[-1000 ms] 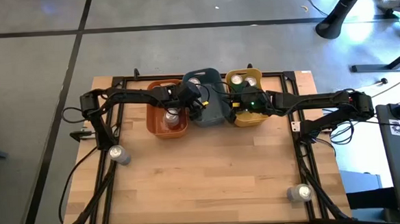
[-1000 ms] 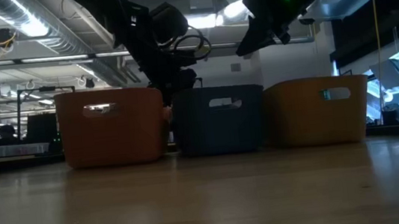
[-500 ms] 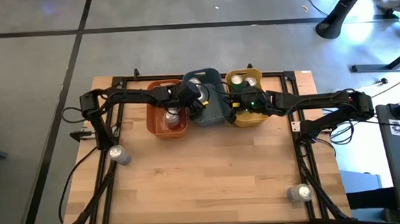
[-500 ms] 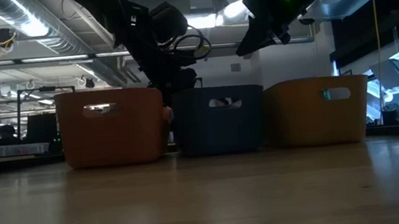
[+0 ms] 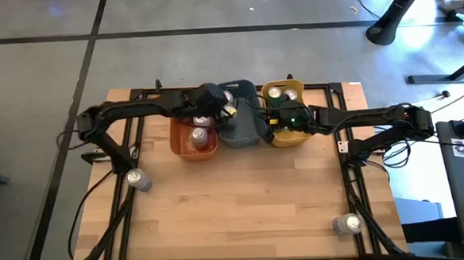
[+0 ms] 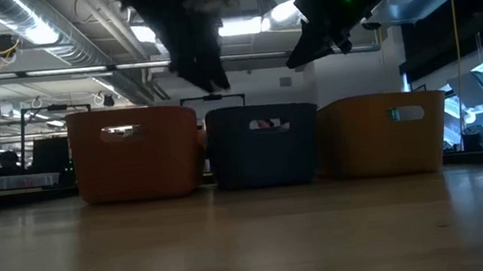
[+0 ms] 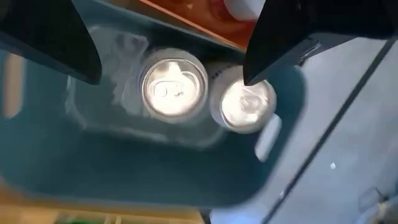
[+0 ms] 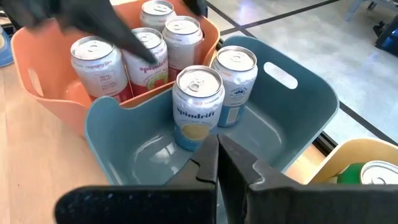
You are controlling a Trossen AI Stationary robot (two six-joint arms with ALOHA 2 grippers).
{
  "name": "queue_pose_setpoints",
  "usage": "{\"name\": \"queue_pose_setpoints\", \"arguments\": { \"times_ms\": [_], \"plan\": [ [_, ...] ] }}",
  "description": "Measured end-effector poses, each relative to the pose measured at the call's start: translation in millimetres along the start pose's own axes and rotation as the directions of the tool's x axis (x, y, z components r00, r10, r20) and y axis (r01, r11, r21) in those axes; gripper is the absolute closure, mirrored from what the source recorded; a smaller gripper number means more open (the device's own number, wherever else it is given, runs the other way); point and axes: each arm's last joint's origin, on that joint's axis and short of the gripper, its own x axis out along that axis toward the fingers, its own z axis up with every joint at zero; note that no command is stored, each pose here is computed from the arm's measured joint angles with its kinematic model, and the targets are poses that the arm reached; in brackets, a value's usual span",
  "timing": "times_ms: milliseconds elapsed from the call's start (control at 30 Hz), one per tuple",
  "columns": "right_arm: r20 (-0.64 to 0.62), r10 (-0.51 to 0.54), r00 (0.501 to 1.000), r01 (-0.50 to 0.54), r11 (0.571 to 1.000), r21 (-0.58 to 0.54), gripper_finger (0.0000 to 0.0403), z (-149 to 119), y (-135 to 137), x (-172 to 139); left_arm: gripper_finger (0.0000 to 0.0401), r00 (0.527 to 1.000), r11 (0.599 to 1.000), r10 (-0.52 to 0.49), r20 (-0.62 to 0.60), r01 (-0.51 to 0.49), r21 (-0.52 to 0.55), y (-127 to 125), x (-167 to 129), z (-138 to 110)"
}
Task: Sort soda cans
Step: Put the blue-white soda can into the blue bin
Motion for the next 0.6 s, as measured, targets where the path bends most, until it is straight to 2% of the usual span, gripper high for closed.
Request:
{"name": "queue_pose_setpoints", "arguments": {
  "times_ms": [133,233,400,600],
  "plan": [
    [-0.002,0.0,1.0,0.0,1.0,-0.001,0.0395,0,0,0,0.0024,0.998,1.0,-0.012,0.059,0.013,-0.019,3,-35,3],
    [-0.002,0.0,1.0,0.0,1.0,-0.001,0.0395,0,0,0,0.0025,0.998,0.998,-0.035,0.055,0.037,-0.043,1,-58,-1],
    [-0.001,0.0,1.0,0.0,1.0,-0.001,0.0395,0,0,0,0.0025,0.996,0.997,-0.082,-0.043,0.081,-0.018,-6,-83,-17],
    [-0.001,0.0,1.0,0.0,1.0,0.0,0.0395,0,0,0,0.0025,0.963,0.99,-0.138,-0.233,0.143,0.006,-24,-113,-44]
  ]
}}
